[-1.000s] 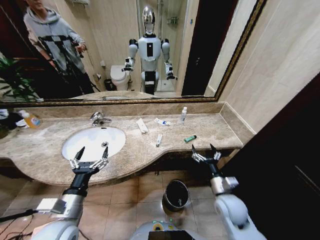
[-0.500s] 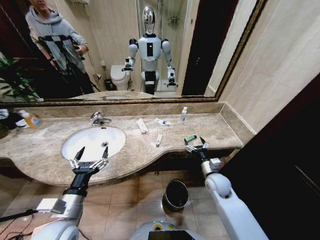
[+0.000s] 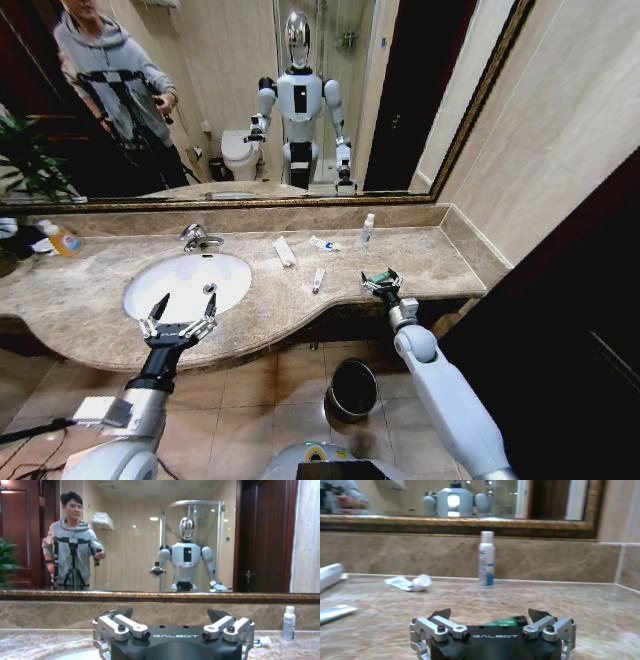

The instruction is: Pick up the trash from the sink and place it in the trash bin.

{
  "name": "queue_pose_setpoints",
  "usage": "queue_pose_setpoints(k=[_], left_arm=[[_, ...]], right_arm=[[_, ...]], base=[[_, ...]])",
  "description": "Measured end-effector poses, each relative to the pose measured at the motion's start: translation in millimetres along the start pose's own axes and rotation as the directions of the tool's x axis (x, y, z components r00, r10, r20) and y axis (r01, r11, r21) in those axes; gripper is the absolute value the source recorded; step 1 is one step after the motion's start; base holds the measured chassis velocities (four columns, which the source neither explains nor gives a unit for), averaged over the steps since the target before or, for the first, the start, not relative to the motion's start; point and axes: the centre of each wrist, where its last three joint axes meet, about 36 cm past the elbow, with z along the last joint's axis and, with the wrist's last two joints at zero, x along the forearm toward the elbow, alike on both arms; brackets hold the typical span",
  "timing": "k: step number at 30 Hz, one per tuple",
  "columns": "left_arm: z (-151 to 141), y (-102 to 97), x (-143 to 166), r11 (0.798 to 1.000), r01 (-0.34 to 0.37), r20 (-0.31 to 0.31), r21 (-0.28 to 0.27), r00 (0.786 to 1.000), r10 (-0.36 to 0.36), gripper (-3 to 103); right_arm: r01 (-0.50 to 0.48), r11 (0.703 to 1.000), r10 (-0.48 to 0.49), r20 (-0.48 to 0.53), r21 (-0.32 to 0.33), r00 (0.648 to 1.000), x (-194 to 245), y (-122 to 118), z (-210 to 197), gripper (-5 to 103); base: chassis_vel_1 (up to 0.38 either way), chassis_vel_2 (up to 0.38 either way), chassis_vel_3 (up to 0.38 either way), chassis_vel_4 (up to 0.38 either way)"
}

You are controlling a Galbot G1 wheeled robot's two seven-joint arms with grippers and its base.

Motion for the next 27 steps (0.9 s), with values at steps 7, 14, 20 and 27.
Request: queue_pose_setpoints(k=[7,14,20,27], left_arm=[[0,0.0,0,1.000,0.000,0.000,0.000,1.000,0.000,100],[0,0.0,0,1.000,0.000,0.000,0.000,1.000,0.000,100],[0,0.0,0,1.000,0.000,0.000,0.000,1.000,0.000,100],[0,0.0,0,1.000,0.000,0.000,0.000,1.000,0.000,100]], right_arm=[[-0.021,1.000,0.021,-0.008,0.003,1.000,1,-8,5,100],[-0.002,1.000,0.002,-0.015,-0.003,1.000,1,-6,12,89],[0.000,1.000,0.000,-0.010,-0.002,1.000,2,-8,13,78],[-0.003,1.000,0.003,-0.004,-0.009,1.000,3,-11,14,60]], base=[[0.000,0.000,0.000,0.000],[0.000,0.000,0.000,0.000],[0.000,0.000,0.000,0.000],[0.000,0.000,0.000,0.000]])
